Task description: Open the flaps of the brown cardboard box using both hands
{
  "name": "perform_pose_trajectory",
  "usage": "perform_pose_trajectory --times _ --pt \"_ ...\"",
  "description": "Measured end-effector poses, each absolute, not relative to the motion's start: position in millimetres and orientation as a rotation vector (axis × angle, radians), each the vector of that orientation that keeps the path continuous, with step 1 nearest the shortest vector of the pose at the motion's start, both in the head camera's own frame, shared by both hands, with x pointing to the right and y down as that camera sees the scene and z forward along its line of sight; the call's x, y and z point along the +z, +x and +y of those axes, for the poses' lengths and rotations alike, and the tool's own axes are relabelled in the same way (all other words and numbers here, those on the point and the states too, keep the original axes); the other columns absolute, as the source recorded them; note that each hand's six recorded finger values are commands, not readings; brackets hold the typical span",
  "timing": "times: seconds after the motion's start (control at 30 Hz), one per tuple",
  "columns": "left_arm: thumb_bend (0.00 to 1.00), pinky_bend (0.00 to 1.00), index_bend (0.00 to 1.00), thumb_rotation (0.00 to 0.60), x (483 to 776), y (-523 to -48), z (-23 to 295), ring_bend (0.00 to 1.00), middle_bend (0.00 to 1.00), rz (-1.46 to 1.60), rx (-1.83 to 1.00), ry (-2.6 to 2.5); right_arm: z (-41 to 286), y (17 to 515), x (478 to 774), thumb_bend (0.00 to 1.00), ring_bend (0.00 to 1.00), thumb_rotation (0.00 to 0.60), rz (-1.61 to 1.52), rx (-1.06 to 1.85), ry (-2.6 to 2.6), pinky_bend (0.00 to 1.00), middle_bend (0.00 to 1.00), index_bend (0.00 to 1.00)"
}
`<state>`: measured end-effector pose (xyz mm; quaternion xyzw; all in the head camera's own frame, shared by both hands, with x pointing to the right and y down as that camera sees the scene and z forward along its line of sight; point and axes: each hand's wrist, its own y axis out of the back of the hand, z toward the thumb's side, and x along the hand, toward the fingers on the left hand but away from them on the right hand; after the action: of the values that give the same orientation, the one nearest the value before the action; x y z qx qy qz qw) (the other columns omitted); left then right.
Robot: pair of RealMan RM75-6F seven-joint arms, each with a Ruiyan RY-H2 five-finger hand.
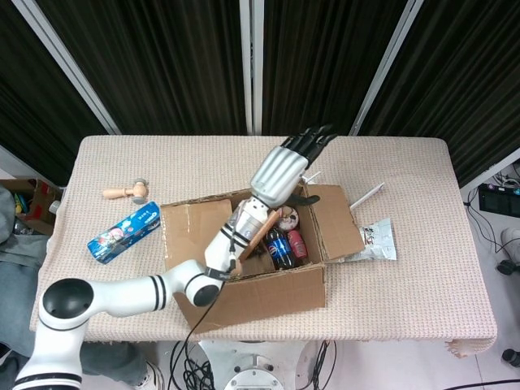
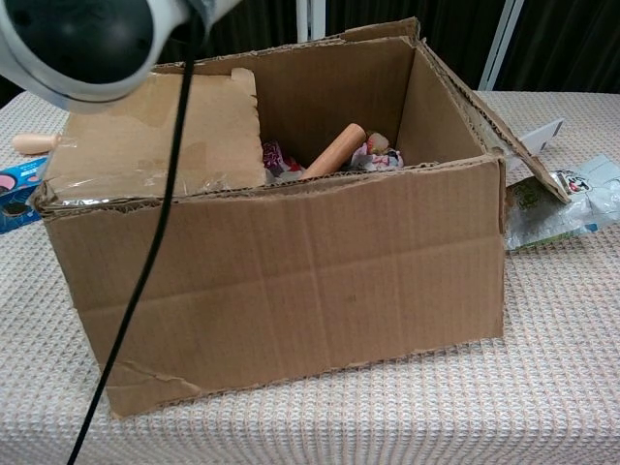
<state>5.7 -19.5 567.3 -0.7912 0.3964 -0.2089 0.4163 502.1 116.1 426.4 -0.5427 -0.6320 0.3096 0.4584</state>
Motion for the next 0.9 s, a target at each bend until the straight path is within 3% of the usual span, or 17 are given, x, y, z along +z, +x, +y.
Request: perform_pose_trajectory --times 0.27,0.5,0.67,0.9 --pt "0.0 0.19 0.0 0.6 557 -116 -34 0.05 0.0 0.928 -0.718 -1.758 109 467 431 0.2 0.0 0.6 -1.481 0.725 -1.393 0.0 0.0 0.0" --pt "0.0 0.2 0.0 0.6 548 -226 1 0.06 0.0 0.954 -0.909 -1.732 97 431 442 0.2 0.0 0.6 -1.418 0.708 -1.455 0.0 0.0 0.0" --pt "0.01 0.21 0.11 0.6 546 -231 18 0.09 0.12 0.996 -0.833 -1.883 93 412 453 0.2 0.0 0.6 -1.376 0.715 -1.49 0.0 0.0 0.0" --pt "0.0 0.2 0.2 0.6 554 -212 52 0.09 0.17 0.833 -0.61 -2.124 94 408 453 0.2 0.0 0.6 -1.371 0.721 -1.487 0.0 0.0 0.0"
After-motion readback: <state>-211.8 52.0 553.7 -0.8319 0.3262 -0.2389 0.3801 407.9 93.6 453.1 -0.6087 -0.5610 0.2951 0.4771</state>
